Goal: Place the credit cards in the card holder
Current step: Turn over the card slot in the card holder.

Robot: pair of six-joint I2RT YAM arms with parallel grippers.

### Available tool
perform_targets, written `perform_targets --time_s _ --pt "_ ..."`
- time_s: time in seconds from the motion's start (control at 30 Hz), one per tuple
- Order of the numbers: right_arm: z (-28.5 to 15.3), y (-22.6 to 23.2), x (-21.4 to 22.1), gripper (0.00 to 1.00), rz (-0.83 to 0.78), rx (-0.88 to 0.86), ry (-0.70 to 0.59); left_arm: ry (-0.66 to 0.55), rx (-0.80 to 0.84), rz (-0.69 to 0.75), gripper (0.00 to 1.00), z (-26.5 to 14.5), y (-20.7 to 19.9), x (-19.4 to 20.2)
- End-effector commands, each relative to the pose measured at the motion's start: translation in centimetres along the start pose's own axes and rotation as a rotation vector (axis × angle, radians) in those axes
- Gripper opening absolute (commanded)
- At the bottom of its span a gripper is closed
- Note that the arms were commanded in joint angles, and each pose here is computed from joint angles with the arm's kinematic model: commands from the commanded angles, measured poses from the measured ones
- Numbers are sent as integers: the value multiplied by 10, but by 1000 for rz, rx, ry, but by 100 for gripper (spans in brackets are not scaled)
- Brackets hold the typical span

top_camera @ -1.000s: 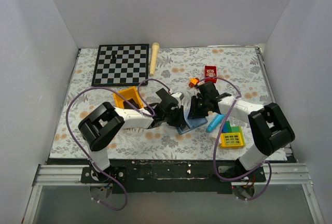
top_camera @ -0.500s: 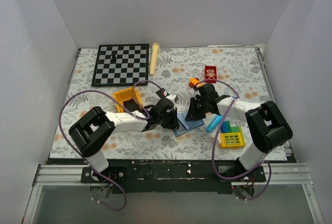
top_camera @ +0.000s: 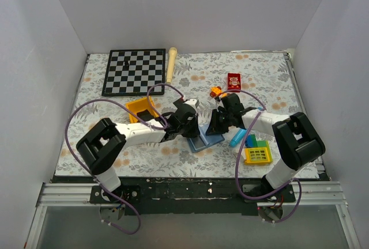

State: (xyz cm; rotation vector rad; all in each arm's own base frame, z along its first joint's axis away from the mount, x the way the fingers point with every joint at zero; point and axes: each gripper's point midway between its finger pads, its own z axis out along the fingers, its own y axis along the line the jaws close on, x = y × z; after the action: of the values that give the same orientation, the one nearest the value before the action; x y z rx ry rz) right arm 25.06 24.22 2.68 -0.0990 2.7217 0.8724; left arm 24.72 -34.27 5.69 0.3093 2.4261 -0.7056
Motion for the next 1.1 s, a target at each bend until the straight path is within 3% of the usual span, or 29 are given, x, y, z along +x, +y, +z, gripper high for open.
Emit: perform_targets --time_s 0.0,0.5,0.77,1.07 --pt "-6 8 -1 15 4 -45 -14 25 -1 13 0 15 -1 5" --pt "-18 7 -8 15 26 -43 -46 76 -38 -8 0 9 23 38" --pt "-23 -5 -7 26 25 17 -57 97 -41 -18 0 12 26 47" --pt "-21 -8 -4 27 25 24 -35 106 -42 -21 0 19 25 46"
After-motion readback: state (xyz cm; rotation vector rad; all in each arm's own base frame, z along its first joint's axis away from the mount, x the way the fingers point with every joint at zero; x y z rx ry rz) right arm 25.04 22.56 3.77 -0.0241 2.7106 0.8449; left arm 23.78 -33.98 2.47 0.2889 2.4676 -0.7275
